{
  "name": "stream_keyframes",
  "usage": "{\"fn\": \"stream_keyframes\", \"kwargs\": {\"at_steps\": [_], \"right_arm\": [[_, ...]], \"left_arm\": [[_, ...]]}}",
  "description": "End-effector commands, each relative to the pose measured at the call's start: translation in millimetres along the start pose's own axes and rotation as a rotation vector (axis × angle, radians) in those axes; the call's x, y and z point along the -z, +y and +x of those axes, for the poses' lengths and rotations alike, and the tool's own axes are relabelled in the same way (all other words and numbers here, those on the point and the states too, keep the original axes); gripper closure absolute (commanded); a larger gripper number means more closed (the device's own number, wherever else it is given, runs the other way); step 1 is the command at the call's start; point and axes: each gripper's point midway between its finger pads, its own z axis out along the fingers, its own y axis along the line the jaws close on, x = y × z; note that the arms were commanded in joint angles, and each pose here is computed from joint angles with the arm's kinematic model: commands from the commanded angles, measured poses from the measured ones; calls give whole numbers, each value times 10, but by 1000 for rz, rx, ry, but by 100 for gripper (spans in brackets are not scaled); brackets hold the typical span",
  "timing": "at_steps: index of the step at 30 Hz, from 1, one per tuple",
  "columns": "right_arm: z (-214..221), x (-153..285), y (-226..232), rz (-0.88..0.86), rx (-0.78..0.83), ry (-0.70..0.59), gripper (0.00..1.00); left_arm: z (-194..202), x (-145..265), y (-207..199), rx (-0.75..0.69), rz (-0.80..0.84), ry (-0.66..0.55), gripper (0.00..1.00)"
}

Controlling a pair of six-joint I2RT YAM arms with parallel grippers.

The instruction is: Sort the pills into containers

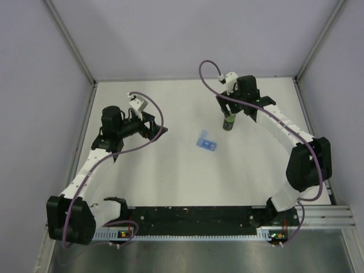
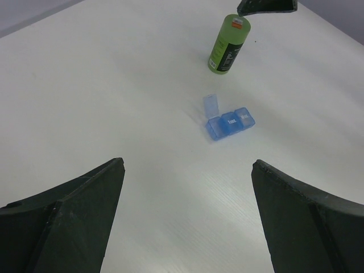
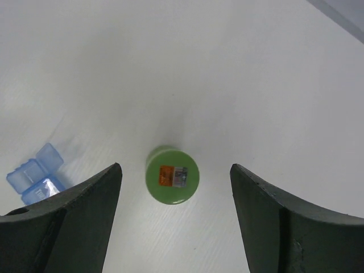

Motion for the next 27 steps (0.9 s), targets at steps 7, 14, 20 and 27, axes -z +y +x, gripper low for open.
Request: {"fn": "stream_keyframes", "kwargs": {"at_steps": [7, 14, 20, 27], "right_arm": [[415, -355, -128, -50, -131, 130, 23], [574, -458, -44, -84, -148, 154, 25], [714, -562, -12, -99, -156, 186, 29], [742, -592, -15, -115, -170, 185, 48]], "left_arm": [[-209, 68, -50, -38, -3, -56, 1], [-200, 61, -43, -35, -4, -55, 1], [-175, 46, -22, -28, -5, -48, 1], [-145, 26, -20, -25, 4, -43, 1]]}}
